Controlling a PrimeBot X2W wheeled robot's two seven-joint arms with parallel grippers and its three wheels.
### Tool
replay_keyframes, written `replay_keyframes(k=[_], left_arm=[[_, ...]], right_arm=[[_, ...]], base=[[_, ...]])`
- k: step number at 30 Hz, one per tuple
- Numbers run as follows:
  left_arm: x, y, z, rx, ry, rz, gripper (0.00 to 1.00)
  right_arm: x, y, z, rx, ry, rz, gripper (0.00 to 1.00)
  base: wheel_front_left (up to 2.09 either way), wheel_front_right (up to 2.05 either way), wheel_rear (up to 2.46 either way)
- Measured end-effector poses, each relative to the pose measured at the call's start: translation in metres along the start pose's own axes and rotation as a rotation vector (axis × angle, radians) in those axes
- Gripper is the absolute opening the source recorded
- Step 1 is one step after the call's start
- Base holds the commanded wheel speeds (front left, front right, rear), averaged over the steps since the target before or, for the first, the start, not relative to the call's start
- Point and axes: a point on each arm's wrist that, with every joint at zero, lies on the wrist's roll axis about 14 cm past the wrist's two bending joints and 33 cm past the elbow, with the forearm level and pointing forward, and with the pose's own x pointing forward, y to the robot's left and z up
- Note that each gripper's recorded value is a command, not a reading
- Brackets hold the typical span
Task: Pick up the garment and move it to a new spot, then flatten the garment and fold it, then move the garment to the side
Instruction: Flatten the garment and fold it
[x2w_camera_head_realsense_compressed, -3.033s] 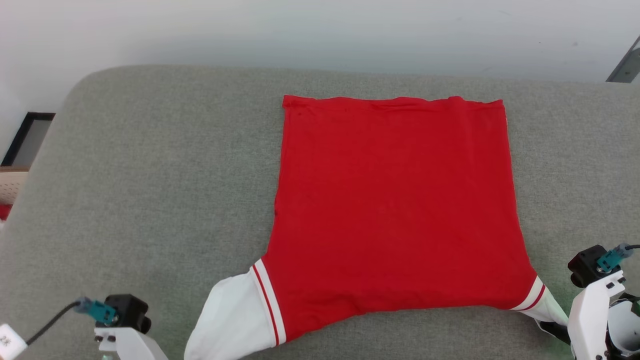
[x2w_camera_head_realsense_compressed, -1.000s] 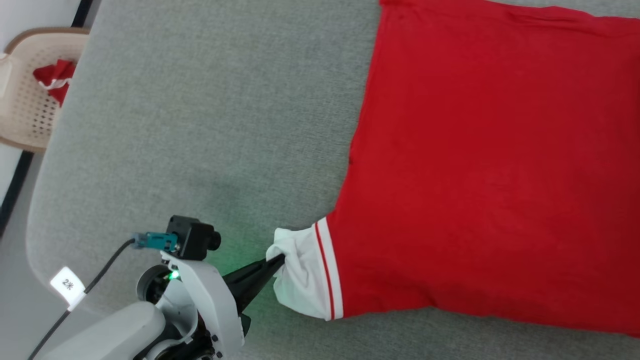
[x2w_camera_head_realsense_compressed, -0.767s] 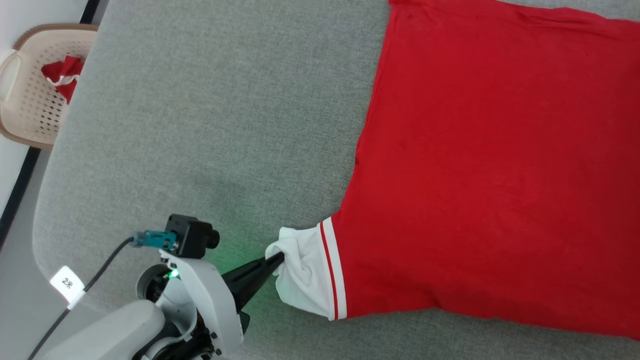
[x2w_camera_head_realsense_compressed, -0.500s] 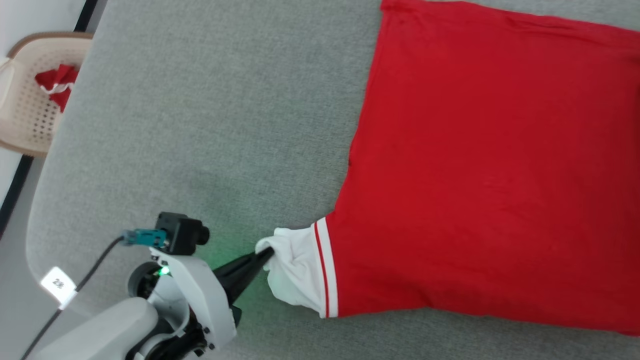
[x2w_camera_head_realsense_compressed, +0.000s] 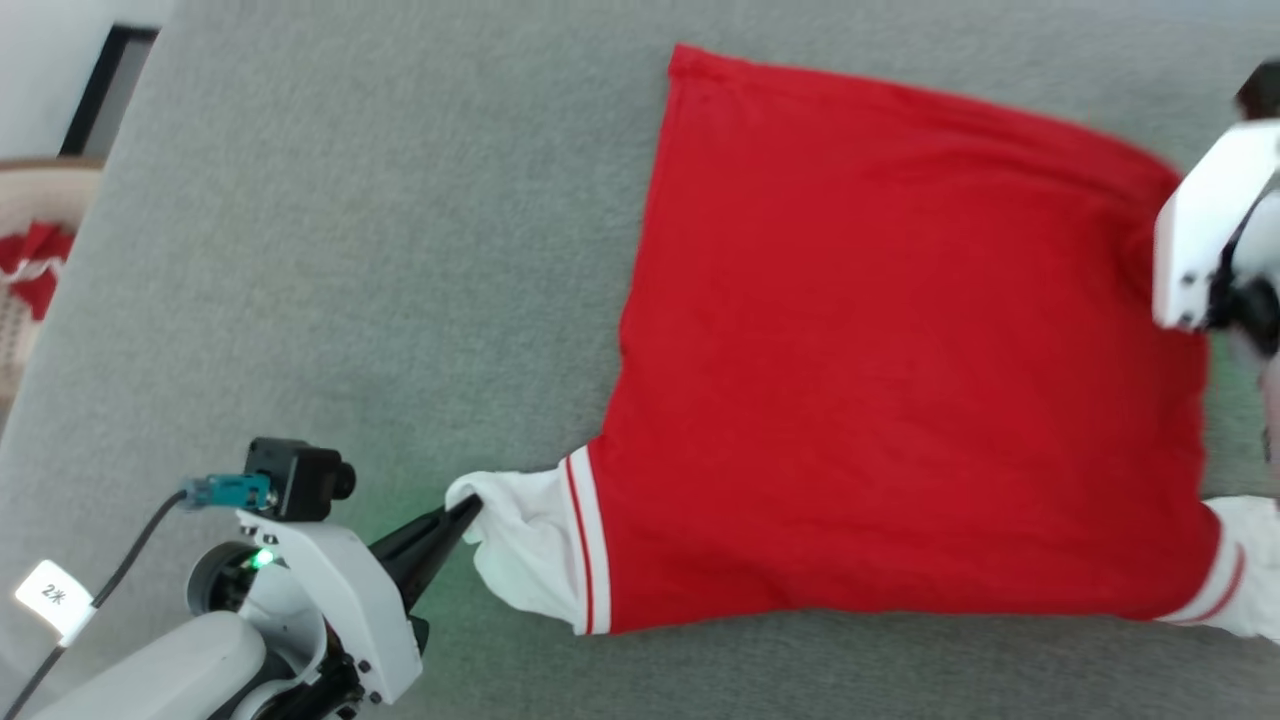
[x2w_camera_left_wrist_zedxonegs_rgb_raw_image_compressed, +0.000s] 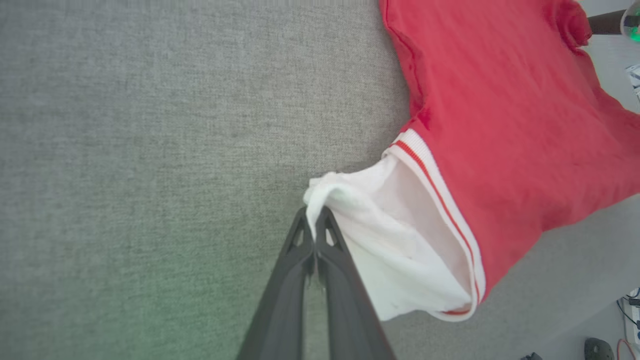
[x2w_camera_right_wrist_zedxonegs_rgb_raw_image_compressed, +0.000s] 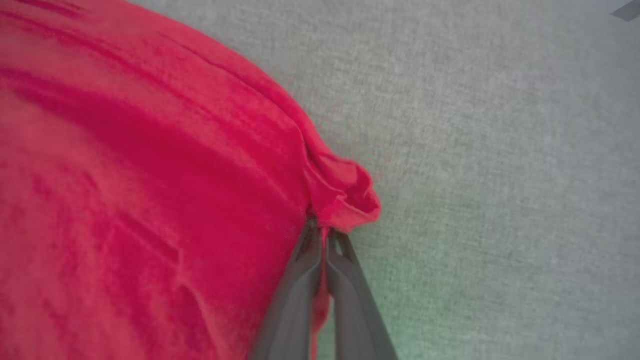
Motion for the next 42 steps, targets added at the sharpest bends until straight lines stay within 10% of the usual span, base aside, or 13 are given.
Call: replay_keyframes(k=[28,30,31,42], left_arm=[[-0.004,-0.023,0.029,0.086,-0.09,-0.049,0.0],[-0.003,-0.022,0.029,0.086,-0.09,-0.047,0.0],[-0.003,-0.022,0.029,0.086,-0.094,-0.045,0.0],[-0.009,-0.024,0.028,0.091,-0.105,-0.046,0.0]], right_arm=[[-0.11,0.003,-0.182,0.16,0.17,0.133,0.0],[-0.109,0.002,-0.183,0.154,0.155,0.115,0.48],[-0.108,0.001,-0.183,0.153,0.149,0.112,1.0],[-0.132,0.001,-0.152,0.121,0.011,0.11,1.0]], base=[[0.0,0.0,0.0],[0.0,0.0,0.0],[0.0,0.0,0.0],[0.0,0.0,0.0]])
